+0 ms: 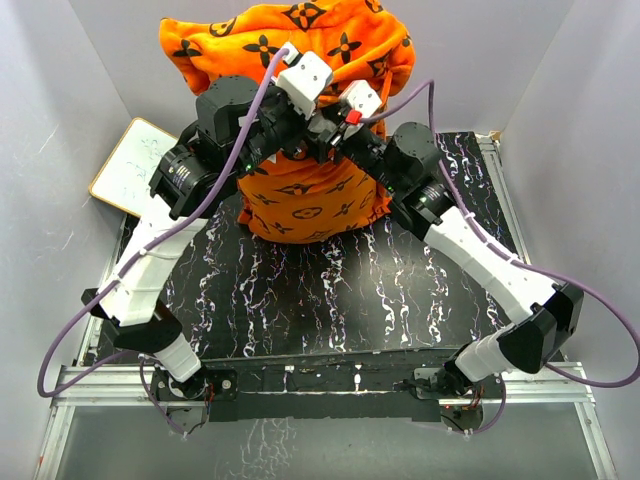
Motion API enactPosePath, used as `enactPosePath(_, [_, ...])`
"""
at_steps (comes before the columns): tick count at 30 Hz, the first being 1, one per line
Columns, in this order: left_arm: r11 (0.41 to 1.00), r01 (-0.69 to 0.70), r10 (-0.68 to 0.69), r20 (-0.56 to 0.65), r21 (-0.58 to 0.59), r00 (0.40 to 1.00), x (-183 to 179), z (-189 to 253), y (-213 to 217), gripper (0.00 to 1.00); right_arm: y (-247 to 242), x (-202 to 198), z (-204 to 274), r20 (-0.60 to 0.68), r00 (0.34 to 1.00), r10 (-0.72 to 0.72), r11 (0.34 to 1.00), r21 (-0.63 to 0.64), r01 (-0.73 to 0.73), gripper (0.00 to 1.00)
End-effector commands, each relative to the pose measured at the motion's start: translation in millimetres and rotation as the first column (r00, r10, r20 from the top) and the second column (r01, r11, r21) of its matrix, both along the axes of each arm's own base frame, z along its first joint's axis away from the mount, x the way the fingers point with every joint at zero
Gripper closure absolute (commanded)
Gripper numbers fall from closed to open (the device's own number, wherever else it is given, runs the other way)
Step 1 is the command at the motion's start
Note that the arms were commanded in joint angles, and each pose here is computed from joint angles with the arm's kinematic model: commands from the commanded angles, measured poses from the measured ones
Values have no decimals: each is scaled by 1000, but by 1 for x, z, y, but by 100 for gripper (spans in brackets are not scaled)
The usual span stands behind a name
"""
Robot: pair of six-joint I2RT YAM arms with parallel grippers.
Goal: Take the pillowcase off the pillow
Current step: Remove the pillow from the pillowcase.
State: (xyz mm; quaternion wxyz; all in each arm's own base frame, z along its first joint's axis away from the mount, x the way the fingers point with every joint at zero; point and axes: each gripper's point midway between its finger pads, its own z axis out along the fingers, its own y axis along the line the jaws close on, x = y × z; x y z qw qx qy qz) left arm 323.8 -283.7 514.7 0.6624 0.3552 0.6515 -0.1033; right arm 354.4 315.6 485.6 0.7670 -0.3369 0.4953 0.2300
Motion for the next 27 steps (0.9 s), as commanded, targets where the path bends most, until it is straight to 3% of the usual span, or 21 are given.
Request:
enactPosePath(1, [956,211,-172,193,-204,966,-65,94,9,100,11,5,18,32,999,36,994,101,-39,54])
enactPosePath(6, [959,184,-117,291,-215,949,-69,120,26,100,36,-9,-9,-35,993,112,989,106,-108,91])
enactPosePath(14, [961,115,19,478,-250,878,-66,162,51,100,81,-65,-68,-149,958,246,969,63,-240,92])
enactPosePath(21, [934,162,12,482,-318,876,-67,171,43,100,109,-119,-129,-235,913,334,938,-8,-345,92])
enactPosePath(27, [928,160,21,477,-337,879,-60,170,36,100,104,-151,-174,-330,880,341,925,-50,-377,92])
